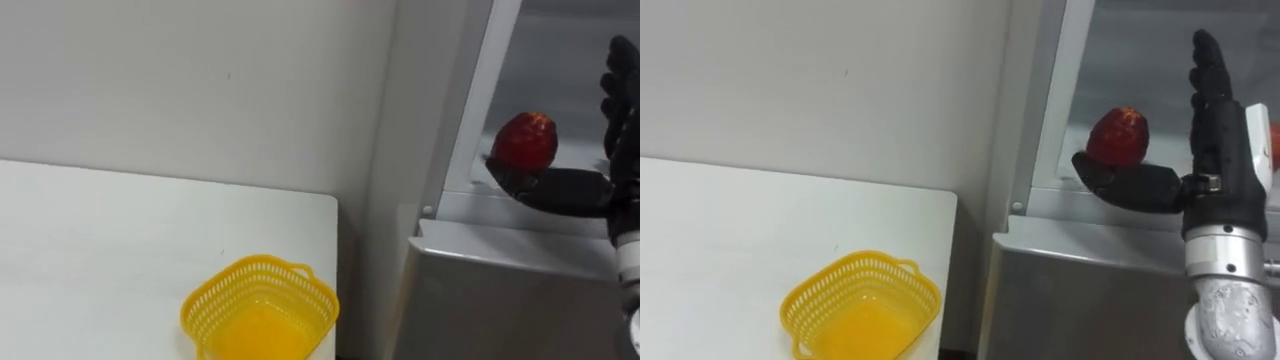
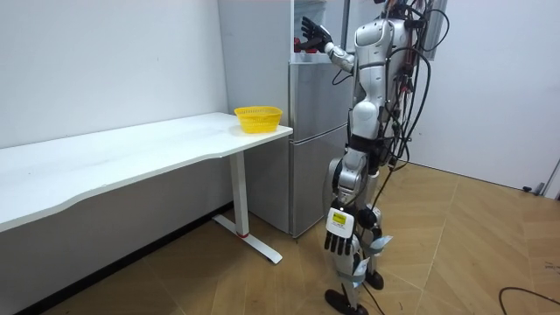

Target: Retrieve from the upper fridge

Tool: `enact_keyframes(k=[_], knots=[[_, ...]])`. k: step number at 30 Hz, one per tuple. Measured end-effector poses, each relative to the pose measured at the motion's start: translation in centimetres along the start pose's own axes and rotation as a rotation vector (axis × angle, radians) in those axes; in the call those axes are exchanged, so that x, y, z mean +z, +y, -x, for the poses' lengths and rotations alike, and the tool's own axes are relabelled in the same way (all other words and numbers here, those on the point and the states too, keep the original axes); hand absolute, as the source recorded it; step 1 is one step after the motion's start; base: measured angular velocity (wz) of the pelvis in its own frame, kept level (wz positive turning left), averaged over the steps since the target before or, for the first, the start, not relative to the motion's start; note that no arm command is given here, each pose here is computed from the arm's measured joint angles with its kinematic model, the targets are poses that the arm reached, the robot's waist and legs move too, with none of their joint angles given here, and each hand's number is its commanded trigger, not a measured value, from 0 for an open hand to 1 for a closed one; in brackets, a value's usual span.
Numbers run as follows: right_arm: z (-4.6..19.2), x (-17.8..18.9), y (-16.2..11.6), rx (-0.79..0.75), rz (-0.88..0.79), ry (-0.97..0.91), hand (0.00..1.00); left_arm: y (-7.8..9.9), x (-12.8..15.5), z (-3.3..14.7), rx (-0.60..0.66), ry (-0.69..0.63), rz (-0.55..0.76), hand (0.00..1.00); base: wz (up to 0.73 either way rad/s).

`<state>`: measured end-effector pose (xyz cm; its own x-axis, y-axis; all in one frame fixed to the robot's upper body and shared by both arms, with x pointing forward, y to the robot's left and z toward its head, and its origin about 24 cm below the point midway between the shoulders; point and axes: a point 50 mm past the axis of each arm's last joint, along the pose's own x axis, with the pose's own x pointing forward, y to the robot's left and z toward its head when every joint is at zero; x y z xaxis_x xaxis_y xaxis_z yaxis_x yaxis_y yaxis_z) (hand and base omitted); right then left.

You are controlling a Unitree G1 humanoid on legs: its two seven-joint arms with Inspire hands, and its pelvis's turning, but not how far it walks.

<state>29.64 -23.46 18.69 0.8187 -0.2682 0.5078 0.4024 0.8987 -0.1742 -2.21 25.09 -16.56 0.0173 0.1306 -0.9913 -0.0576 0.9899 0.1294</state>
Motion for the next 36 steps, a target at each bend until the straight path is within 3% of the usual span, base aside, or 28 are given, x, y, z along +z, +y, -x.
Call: enact_keyframes(k=[11,19,36], knots=[[-0.5,-1.7,-0.5,-0.001,-0.007,0.09,0.0,0.0,0.4,0.0,0.01,-0.007,-0.013,0.0,0.01],[-2.7,-2.5,-1.3,-0.006,0.047,0.13,0.0,0.7,0.6,0.2,0.003,-0.015,-0.04,0.0,0.0],[-4.5,-2.5,-1.3,0.075,0.055,0.161,0.0,1.1,1.6,0.4,0.004,-0.043,-0.054,0.0,0.02]])
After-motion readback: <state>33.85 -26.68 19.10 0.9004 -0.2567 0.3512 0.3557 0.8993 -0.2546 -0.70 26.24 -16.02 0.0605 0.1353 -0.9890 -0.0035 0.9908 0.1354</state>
